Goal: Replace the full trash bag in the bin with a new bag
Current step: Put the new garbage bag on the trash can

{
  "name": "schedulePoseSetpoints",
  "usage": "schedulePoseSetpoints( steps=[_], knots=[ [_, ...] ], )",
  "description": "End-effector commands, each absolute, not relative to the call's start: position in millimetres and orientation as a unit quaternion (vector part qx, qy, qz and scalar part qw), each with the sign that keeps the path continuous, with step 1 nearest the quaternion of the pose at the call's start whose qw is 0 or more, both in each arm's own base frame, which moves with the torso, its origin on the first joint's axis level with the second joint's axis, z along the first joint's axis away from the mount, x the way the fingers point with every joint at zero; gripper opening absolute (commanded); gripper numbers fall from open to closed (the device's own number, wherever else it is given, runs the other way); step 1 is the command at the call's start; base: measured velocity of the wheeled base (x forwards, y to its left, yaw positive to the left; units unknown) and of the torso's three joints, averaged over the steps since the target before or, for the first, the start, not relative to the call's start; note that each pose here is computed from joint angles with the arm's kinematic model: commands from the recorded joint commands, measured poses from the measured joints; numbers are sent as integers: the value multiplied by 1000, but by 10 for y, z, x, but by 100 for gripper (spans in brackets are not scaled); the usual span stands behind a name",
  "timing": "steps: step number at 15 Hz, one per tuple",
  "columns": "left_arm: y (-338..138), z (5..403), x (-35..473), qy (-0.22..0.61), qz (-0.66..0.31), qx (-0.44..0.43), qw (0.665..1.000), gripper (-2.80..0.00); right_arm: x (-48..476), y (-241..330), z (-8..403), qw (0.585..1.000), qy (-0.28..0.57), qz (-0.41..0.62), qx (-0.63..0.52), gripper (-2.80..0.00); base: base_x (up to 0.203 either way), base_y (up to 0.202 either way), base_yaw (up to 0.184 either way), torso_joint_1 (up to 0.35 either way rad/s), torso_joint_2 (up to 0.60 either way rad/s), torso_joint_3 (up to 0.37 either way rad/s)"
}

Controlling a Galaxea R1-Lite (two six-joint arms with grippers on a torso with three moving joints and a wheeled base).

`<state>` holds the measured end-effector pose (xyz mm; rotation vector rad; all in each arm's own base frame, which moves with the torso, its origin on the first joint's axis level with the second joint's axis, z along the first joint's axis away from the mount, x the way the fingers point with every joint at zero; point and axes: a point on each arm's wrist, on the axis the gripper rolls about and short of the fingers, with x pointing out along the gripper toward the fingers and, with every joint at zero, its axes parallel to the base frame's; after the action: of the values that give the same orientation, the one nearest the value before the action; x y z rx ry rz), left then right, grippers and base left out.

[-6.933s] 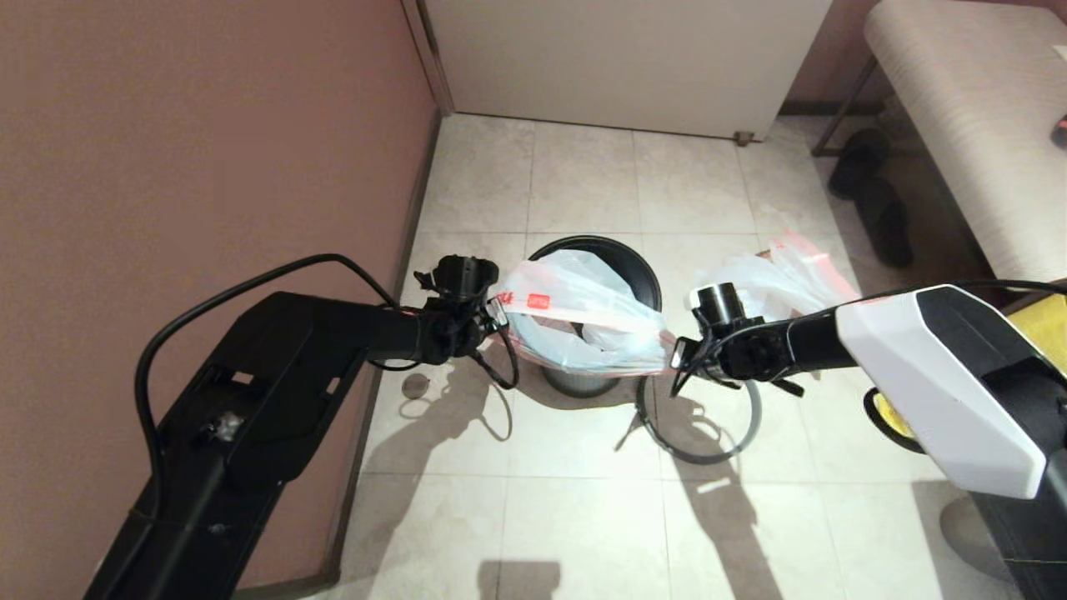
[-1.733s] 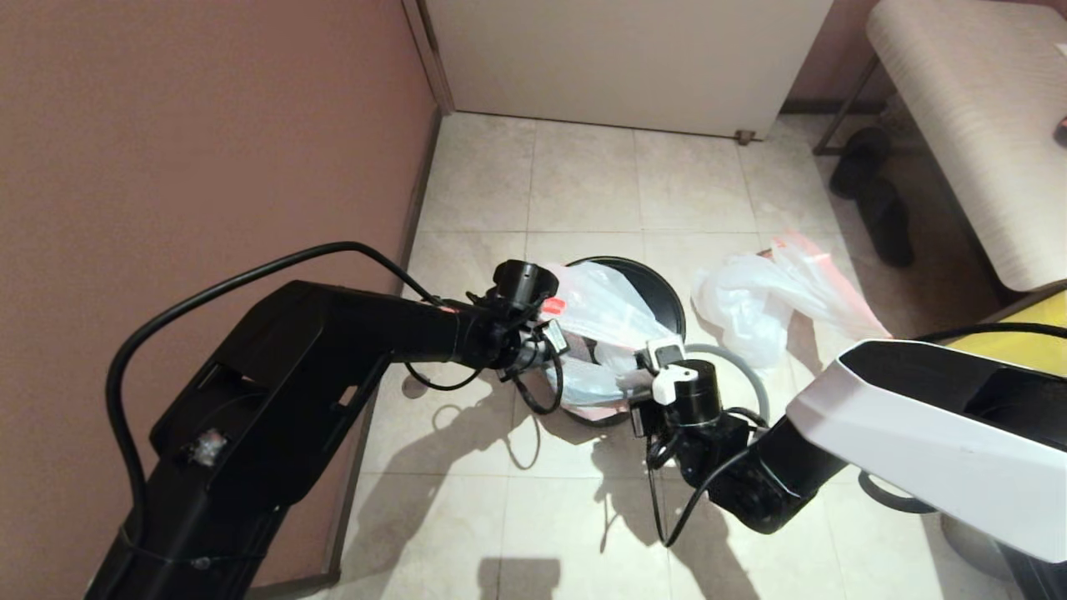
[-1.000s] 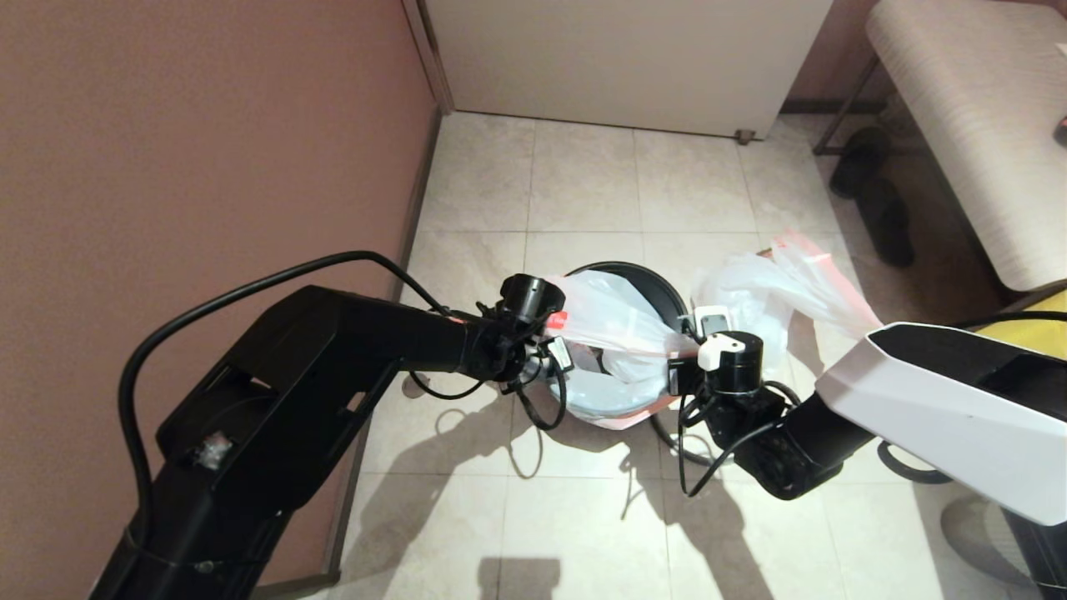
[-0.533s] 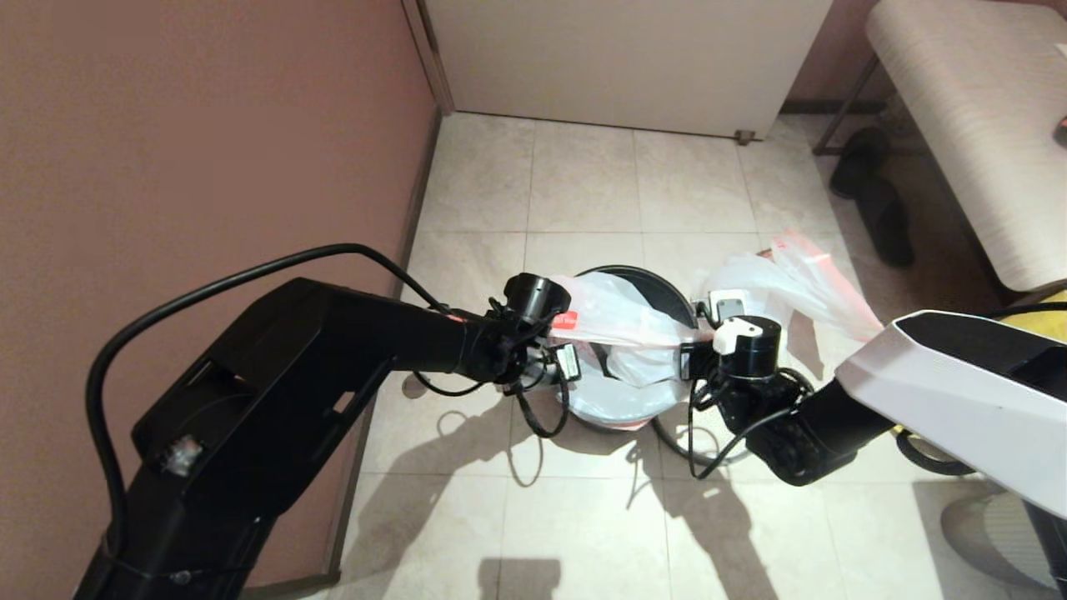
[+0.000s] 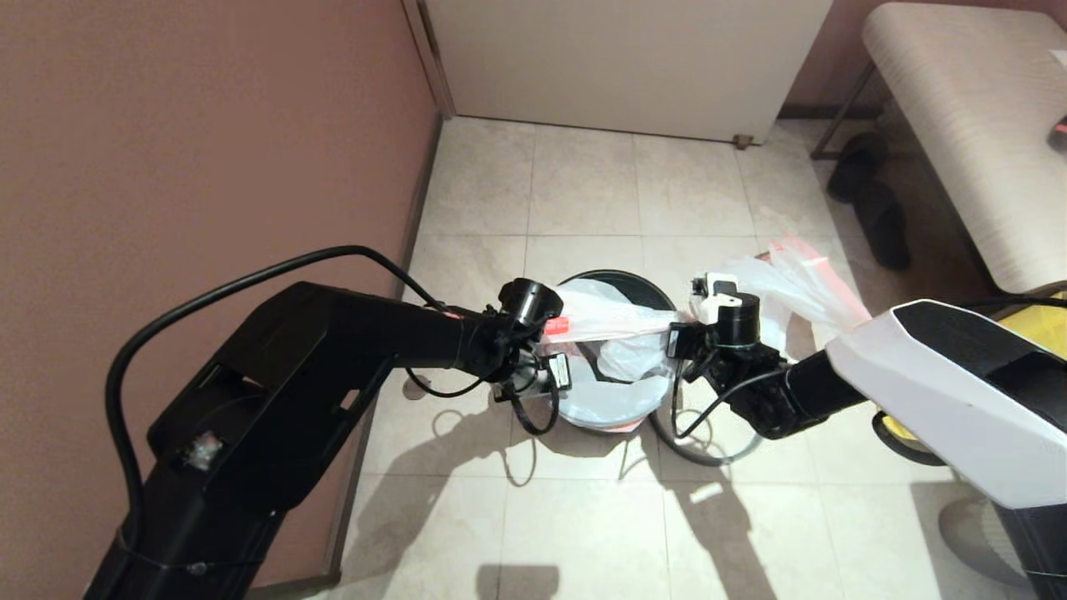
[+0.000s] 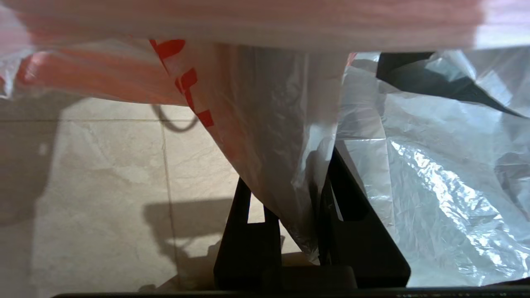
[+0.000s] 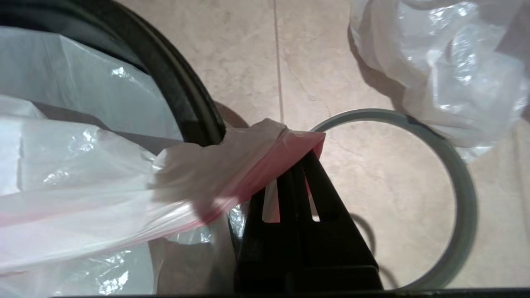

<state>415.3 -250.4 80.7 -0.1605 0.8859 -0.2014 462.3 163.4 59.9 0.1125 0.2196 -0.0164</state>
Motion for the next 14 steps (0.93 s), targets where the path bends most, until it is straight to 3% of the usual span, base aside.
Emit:
schedulePoseSetpoints(
  steps=[1, 9, 14],
  knots=[
    [-2519, 595, 4195, 444, -90, -70, 889, -280, 4717, 1587, 505, 988, 134, -9, 75, -280, 0, 0, 0, 0, 0, 0],
    [-2585, 471, 4138, 457, -101, -64, 881, -280, 5023, 1153, 994, 951, 223, -13, 214, -280, 0, 0, 0, 0, 0, 0],
    [-2591, 453, 4134, 451, -105, -67, 884, -280, 5079, 1090, 1112, 928, 257, 41, 266, -280, 0, 0, 0, 0, 0, 0]
  ],
)
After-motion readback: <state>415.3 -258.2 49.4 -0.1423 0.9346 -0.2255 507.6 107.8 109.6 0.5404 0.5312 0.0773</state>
